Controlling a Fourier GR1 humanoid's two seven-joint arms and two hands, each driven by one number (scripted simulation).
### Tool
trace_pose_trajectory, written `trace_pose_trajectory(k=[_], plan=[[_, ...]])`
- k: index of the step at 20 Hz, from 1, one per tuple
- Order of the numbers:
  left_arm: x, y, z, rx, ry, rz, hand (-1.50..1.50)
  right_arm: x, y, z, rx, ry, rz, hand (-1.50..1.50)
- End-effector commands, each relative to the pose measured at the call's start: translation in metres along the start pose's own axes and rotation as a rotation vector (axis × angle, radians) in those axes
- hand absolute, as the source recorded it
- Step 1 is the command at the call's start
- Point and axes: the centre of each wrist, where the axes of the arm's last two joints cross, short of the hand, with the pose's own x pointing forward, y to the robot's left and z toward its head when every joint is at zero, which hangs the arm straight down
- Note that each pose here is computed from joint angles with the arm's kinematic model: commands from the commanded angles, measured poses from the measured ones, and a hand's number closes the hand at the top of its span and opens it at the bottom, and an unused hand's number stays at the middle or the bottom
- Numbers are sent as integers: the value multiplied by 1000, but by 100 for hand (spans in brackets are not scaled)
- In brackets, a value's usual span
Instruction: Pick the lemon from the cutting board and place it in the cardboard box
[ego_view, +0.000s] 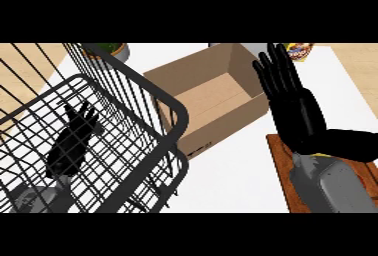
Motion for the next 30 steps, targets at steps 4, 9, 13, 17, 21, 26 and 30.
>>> trace_pose_trajectory(k=[4,9,13,17,21,26,30], plan=[[26,67,10,220,-89,-338,0,-3,-89,47,-297,153,187,-150],[11,84,32,248,-21,-452,0,0,-175,116,-150,498,936,-150],[14,89,26,307,-20,-519,0,-31,-184,177,-424,320,650,-150],[19,75,22,290,-9,-519,0,-37,-198,218,-364,205,613,-150],[18,78,25,263,-4,-515,0,11,-258,202,-307,286,885,-150],[24,82,20,255,-12,-532,0,35,-267,198,-102,517,1062,-150],[13,61,6,256,-29,-530,0,43,-273,164,22,650,1095,-150]])
